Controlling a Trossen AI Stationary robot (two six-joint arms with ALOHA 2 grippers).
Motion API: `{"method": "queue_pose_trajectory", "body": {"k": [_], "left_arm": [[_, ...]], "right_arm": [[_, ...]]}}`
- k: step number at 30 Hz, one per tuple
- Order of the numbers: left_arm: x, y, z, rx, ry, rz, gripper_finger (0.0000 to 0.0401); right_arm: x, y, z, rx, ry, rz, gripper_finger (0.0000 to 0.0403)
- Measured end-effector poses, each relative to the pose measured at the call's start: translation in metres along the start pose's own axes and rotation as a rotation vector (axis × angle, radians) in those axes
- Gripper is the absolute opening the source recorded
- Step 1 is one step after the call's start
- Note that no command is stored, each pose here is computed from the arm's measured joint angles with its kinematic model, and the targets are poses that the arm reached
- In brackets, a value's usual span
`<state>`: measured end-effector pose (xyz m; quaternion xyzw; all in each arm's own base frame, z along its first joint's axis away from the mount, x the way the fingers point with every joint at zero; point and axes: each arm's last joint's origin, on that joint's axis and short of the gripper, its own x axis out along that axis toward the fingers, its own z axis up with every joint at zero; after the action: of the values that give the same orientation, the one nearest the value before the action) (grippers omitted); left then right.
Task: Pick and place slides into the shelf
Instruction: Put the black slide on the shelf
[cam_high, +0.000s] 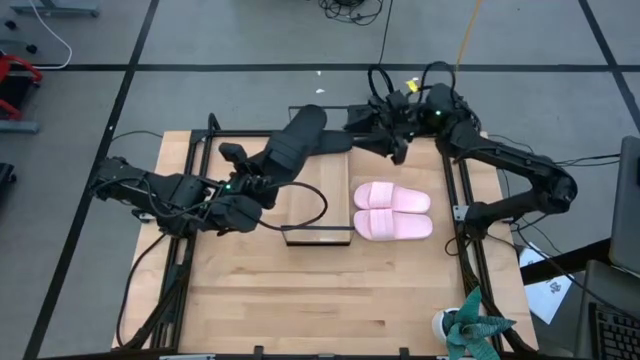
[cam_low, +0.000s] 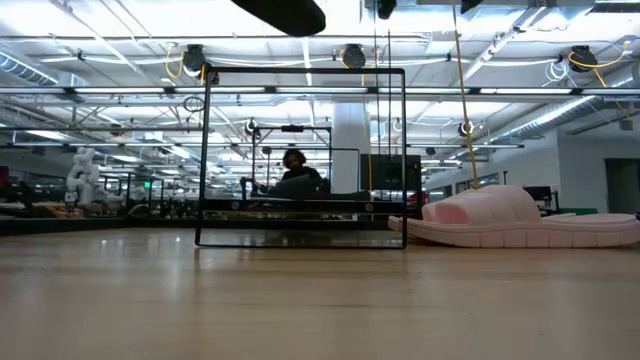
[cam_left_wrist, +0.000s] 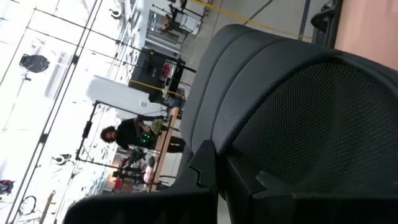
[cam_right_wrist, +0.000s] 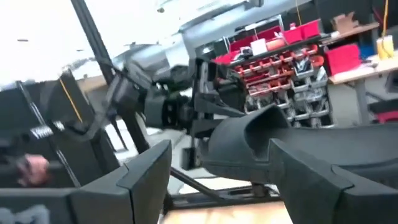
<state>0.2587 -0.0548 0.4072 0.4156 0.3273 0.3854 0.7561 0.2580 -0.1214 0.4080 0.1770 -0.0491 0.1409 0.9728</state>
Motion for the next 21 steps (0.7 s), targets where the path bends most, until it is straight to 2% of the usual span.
{"method": "queue_pose_trajectory", "body": {"k": [7, 11, 15, 21], "left_arm": [[0.000, 0.000, 0.001, -0.005, -0.011, -0.014, 0.0000], [0.000, 0.000, 0.001, -0.010, -0.011, -0.016, 0.0000], [0.002, 0.001, 0.001, -0.013, -0.006, -0.014, 0.0000], [0.003, 0.001, 0.001, -0.015, -0.010, -0.028, 0.0000]], "right_arm": [[0.031, -0.001, 0.000, -0.179, 0.077, 0.031, 0.0247], [0.049, -0.003, 0.001, -0.254, 0.148, 0.003, 0.0238], [0.062, -0.004, 0.002, -0.290, 0.208, 0.006, 0.0236], [0.067, -0.009, 0.001, -0.320, 0.221, -0.034, 0.0249]]}}
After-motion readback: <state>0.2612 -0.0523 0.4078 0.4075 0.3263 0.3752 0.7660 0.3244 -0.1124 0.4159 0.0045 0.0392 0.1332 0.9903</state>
